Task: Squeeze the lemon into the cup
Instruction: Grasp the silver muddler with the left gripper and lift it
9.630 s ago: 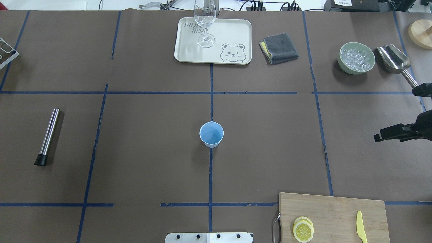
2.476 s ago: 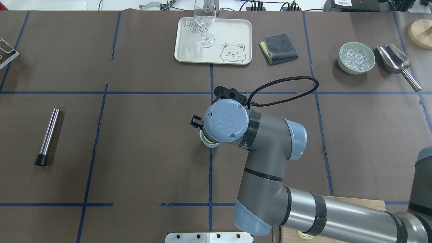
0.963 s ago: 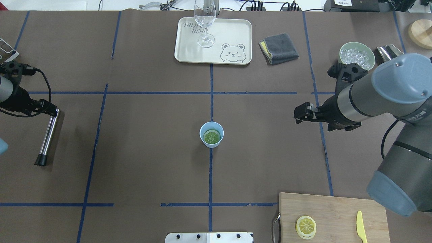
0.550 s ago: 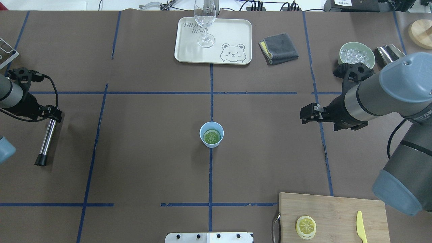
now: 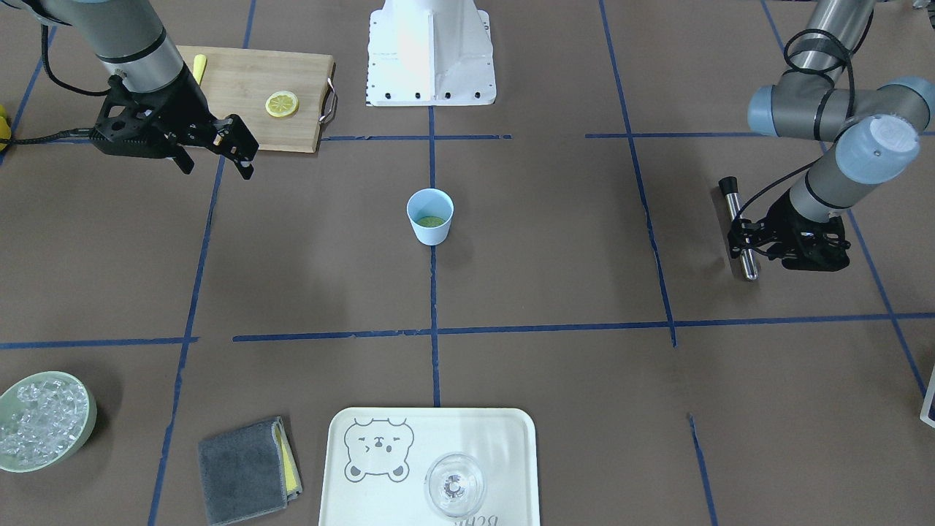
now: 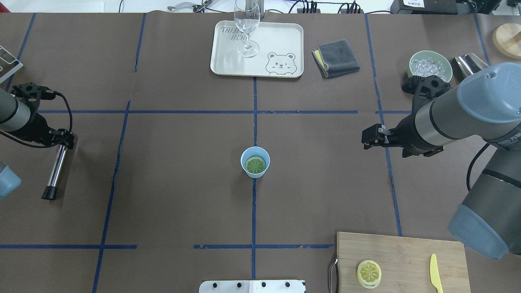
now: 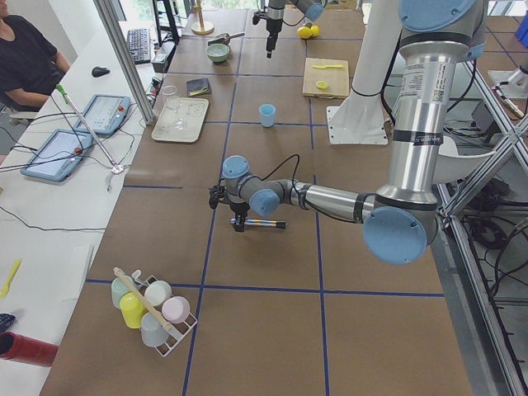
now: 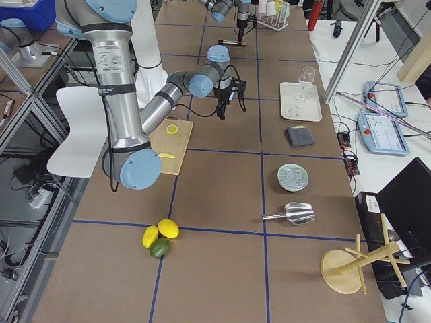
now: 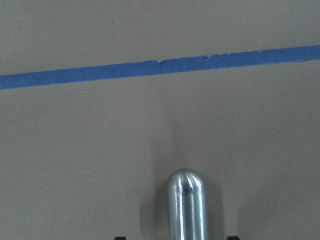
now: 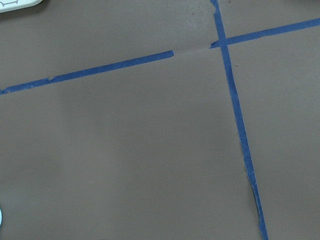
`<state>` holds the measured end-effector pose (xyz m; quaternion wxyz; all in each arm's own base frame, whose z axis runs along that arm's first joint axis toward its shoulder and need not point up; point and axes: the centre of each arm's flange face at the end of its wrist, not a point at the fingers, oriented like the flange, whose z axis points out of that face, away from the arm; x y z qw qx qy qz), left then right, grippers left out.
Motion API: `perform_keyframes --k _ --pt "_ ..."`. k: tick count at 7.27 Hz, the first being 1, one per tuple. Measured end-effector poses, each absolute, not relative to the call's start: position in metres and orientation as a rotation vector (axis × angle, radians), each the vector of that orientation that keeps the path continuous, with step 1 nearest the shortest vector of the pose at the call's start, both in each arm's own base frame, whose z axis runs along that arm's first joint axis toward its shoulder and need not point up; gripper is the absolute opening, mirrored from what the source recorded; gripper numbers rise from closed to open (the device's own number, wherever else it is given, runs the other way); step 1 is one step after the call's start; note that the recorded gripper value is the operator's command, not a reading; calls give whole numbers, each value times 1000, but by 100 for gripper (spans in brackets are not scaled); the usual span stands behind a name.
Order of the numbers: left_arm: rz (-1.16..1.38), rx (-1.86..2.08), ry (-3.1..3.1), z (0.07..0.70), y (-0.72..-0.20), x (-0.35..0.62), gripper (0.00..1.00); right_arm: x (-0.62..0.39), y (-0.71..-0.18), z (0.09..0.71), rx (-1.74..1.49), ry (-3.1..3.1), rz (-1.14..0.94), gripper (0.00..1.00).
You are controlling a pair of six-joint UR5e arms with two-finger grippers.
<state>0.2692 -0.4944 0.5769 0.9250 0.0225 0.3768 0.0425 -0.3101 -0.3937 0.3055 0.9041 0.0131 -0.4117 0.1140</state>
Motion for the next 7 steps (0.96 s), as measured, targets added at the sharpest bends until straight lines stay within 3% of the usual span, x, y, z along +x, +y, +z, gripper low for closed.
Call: perform_keyframes --k 1,2,3,7 --pt "91 45 774 576 -494 272 59 -310 -394 305 26 -851 235 100" --pt "95 45 775 575 -493 274 13 -310 -394 305 25 -852 235 100" --pt "98 46 777 574 -494 276 0 -310 -393 305 25 -852 235 100" --pt "107 92 813 536 -495 277 0 -310 -393 305 25 -853 234 100"
